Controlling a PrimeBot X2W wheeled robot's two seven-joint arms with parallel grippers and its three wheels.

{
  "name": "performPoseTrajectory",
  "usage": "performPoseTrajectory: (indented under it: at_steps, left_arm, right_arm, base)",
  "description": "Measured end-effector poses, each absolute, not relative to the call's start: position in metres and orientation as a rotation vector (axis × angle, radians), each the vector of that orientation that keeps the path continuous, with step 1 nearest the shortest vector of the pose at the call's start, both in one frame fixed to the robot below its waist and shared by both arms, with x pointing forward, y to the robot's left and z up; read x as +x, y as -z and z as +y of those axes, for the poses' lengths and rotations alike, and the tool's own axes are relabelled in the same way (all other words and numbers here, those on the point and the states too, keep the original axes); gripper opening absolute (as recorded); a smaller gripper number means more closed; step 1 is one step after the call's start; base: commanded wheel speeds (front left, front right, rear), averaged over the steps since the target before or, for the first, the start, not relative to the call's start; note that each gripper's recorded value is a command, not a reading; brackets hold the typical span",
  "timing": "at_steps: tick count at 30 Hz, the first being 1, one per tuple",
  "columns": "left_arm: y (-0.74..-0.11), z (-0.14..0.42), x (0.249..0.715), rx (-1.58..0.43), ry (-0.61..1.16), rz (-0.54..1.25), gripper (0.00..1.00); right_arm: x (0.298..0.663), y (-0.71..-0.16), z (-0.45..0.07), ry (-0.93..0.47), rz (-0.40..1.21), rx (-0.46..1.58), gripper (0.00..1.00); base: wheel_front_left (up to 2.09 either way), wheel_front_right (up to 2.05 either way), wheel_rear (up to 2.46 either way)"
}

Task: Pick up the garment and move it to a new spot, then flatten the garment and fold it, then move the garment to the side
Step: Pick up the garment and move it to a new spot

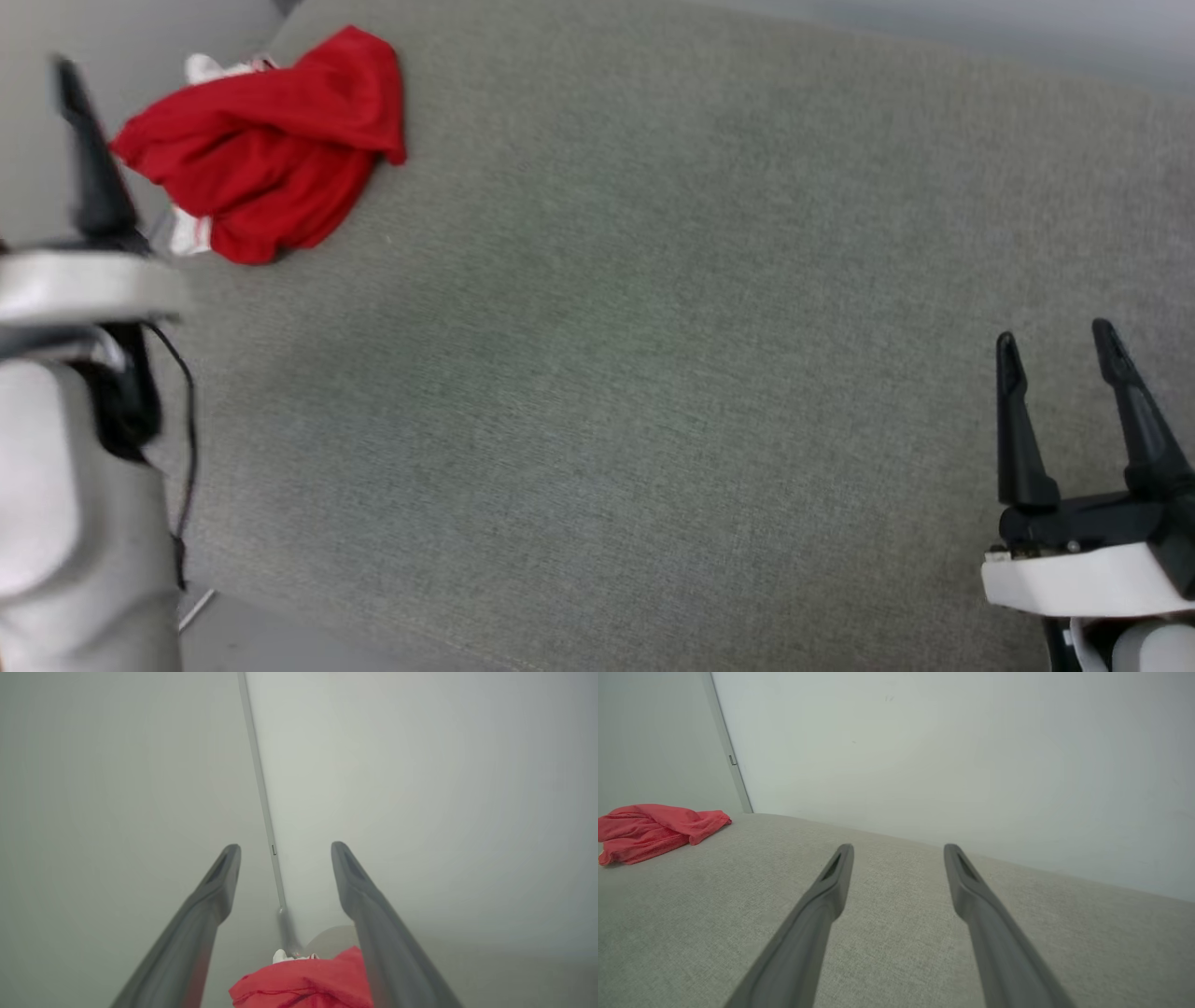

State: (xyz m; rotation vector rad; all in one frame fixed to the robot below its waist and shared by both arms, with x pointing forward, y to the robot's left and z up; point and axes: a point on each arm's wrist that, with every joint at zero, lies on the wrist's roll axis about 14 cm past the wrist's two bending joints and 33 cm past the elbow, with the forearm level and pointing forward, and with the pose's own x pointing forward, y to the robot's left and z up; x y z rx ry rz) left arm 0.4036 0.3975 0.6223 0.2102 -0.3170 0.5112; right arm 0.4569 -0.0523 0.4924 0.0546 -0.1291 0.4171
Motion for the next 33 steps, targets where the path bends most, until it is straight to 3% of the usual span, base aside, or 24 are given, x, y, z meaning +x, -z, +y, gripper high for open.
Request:
performPoseTrajectory:
  at_steps: [8, 14, 26, 33]
  left_arm:
    - [-0.631, 0.428, 0.473, 0.252, -0.506, -0.313, 1.00]
    - [-0.617, 0.449, 0.521, 0.270, -0.490, -0.196, 1.00]
    - [-0.503, 0.460, 0.557, 0.070, -0.441, 0.396, 1.00]
    - [-0.436, 0.449, 0.536, -0.073, -0.393, 0.760, 1.00]
  right_arm:
    - [0.478, -0.469, -0.078, -0.342, -0.111, 0.020, 1.00]
    - [0.489, -0.457, -0.091, -0.306, -0.112, -0.010, 1.00]
    - [0.501, -0.445, -0.097, -0.288, -0.122, -0.029, 1.00]
    - [0.504, -0.434, -0.098, -0.289, -0.111, -0.051, 1.00]
  base:
    - [0.00, 0.00, 0.00]
    - [0.00, 0.00, 0.00]
    - [0.00, 0.00, 0.00]
    - [0.00, 0.00, 0.00]
